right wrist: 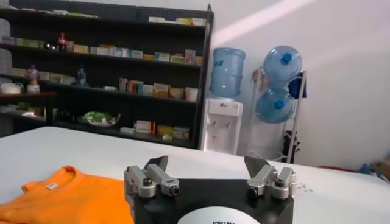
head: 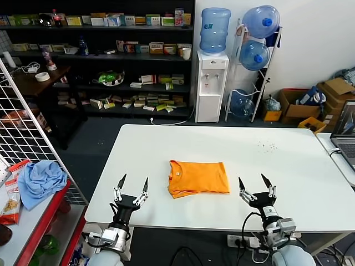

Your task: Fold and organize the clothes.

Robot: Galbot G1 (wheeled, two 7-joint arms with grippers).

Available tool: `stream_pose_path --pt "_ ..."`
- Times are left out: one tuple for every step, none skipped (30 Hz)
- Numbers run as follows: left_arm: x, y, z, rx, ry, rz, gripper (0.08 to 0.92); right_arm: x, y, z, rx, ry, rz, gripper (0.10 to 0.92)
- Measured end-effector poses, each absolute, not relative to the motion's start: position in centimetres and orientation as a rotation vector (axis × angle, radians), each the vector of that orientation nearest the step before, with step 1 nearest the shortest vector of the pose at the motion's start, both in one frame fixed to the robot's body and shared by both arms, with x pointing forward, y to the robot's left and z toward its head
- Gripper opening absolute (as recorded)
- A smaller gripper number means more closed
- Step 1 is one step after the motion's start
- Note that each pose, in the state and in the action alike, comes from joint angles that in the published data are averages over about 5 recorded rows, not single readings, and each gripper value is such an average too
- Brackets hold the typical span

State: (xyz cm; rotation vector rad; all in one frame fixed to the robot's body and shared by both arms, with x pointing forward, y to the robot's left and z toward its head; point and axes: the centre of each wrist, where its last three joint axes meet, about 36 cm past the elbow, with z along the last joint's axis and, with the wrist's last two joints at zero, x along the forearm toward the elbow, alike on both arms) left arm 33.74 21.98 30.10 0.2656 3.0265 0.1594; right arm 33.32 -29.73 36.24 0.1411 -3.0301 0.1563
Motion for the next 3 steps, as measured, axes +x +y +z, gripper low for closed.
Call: stream_pose_path --pt "33.59 22.0 30.13 0.268 3.028 0.164 0.823 33.18 -29.8 36.33 0.136 -3.031 0.158 0.823" --pt "33.51 22.01 30.14 0.269 3.029 0.167 0.823 33.1 -29.84 36.37 0.134 -3.031 0.159 0.823" --pt "33.43 22.02 30.15 0.27 3.031 0.169 0.823 33.04 -29.88 36.39 0.131 -3.031 0.16 0.823"
